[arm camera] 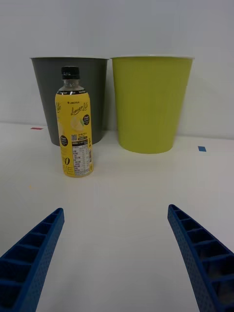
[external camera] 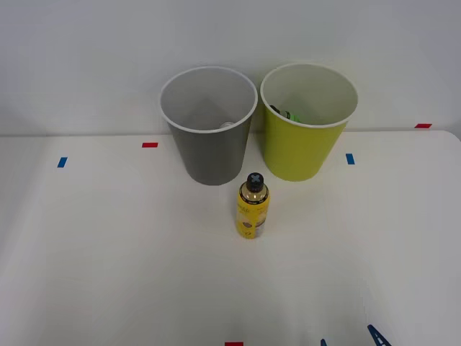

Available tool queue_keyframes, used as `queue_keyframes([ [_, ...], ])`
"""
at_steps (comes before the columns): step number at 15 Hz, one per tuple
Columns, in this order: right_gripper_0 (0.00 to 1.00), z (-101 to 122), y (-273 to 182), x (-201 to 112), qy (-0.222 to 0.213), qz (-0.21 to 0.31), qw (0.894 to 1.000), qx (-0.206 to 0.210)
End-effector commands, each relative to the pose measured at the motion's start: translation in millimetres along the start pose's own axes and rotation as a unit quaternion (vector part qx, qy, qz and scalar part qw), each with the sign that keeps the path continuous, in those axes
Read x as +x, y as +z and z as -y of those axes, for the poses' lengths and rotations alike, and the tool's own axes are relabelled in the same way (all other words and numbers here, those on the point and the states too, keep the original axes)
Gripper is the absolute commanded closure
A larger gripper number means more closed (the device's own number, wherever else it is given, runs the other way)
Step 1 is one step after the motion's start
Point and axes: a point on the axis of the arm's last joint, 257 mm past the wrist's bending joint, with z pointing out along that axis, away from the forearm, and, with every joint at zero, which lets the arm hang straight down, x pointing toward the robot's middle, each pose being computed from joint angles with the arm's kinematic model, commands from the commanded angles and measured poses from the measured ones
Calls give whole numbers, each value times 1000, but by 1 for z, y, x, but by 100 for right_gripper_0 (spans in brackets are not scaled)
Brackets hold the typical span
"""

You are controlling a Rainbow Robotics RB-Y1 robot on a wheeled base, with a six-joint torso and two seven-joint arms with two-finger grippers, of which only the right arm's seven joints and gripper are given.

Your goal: Put cans in the gray bin, plastic bottles in the light green bin

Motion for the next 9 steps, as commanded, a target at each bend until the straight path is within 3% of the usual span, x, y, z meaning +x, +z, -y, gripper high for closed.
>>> queue_keyframes([
  [1,28,0,0,0,0,0,1000,0],
  [9,28,0,0,0,0,0,1000,0],
])
